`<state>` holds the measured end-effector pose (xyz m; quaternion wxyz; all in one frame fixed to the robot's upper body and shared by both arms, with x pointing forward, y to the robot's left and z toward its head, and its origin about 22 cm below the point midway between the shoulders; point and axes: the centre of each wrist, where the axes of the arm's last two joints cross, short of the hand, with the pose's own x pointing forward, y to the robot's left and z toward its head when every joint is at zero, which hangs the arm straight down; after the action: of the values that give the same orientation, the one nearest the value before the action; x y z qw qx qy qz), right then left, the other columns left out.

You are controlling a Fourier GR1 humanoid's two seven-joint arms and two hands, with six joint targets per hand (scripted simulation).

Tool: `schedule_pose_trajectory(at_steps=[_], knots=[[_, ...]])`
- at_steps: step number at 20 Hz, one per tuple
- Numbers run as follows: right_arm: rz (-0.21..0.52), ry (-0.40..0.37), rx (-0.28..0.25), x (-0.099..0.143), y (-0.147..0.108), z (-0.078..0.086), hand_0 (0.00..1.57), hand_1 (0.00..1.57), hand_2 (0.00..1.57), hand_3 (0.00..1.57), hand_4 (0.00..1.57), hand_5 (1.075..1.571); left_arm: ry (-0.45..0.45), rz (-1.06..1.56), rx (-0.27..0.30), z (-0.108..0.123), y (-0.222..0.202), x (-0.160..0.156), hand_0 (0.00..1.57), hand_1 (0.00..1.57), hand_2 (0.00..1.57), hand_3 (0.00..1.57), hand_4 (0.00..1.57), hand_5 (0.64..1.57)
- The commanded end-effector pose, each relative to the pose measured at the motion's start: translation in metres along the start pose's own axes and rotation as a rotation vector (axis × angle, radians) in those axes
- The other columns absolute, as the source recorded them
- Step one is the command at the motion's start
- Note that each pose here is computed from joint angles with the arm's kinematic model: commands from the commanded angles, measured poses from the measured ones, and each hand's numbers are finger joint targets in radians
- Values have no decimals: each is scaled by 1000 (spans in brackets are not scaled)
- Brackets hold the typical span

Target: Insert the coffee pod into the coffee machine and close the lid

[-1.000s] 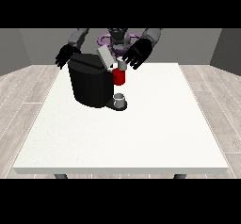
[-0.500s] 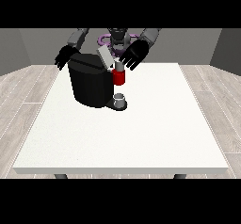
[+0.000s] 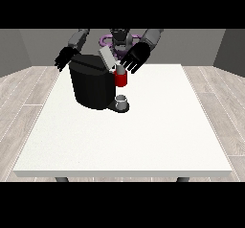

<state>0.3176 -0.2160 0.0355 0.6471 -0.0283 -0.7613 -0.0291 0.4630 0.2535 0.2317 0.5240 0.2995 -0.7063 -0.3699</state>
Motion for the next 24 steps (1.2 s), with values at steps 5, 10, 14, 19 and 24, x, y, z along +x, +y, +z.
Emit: schedule_pose_trajectory(at_steps=[5, 10, 14, 19, 24], knots=[[-2, 21, 3, -5, -8, 2, 0, 0, 0, 0, 445, 1571, 33, 17, -36, 1, -19, -4, 1221, 1221, 1275, 1199, 488, 1571], [6, -14, -11, -6, 9, 8, 0, 0, 0, 0, 418, 1571, 22, 7, -23, 5, -9, -17, 1220, 1220, 1266, 1167, 481, 1571], [-3, -6, -36, -3, 3, -1, 0, 0, 0, 0, 380, 1571, -13, -6, -39, 3, -23, -7, 1204, 1204, 1226, 1089, 463, 1571], [13, -16, -10, 5, 1, -6, 0, 0, 0, 0, 438, 1571, 11, -36, -21, 0, -18, -1, 1118, 1118, 1158, 990, 442, 1571], [-3, -28, -37, -1, -13, -12, 0, 0, 0, 0, 458, 1571, -24, -54, -41, -3, -11, 11, 1051, 1051, 1118, 953, 365, 1571]])
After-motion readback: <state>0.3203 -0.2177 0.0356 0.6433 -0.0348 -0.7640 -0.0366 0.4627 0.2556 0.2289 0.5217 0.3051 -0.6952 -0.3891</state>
